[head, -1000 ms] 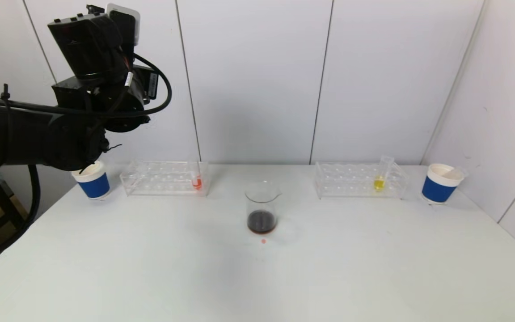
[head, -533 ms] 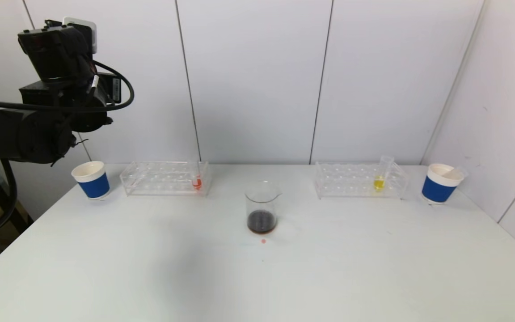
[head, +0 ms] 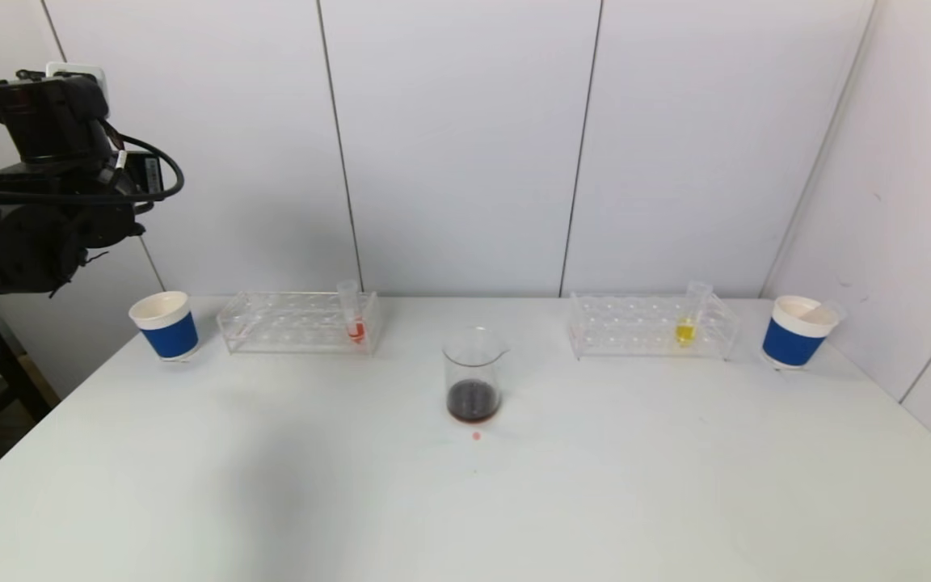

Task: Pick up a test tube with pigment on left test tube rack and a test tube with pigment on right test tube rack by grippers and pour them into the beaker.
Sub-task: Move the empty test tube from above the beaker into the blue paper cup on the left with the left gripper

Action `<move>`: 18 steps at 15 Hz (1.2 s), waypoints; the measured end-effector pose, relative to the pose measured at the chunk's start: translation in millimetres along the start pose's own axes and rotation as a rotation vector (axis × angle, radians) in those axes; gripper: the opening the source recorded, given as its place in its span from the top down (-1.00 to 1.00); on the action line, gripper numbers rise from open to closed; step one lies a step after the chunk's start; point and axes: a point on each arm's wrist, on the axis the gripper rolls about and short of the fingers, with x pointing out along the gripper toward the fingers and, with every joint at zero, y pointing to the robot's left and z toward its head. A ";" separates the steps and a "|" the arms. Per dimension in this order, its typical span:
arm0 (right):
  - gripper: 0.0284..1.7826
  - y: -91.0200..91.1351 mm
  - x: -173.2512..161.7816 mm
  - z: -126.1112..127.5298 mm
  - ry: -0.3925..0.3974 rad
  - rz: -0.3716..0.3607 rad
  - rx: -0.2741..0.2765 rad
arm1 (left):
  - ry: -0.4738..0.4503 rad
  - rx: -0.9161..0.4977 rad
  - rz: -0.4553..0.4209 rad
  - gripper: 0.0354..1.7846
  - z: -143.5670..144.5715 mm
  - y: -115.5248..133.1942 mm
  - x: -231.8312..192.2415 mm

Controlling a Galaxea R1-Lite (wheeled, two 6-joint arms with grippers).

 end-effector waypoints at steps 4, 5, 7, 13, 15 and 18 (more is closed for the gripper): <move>-0.99 0.0 0.0 0.0 0.000 0.000 0.000 | 0.049 -0.030 0.056 0.55 -19.1 15.3 14.7; -0.99 0.0 0.0 0.0 0.000 0.000 0.000 | 0.062 -0.034 0.059 0.55 -23.6 16.3 15.4; -0.99 0.0 0.0 0.0 0.000 0.000 0.000 | 0.084 -0.031 0.066 0.55 -32.1 17.3 17.3; -0.99 0.0 0.0 0.0 0.000 0.000 0.000 | 0.118 -0.095 0.038 0.55 -51.4 8.1 27.5; -0.99 0.0 0.0 0.0 0.000 0.001 0.000 | 0.127 -0.103 0.028 0.55 -58.9 4.1 31.8; -0.99 0.0 0.0 0.0 0.000 0.000 0.000 | 0.107 -0.119 0.010 0.55 -69.3 -1.2 40.1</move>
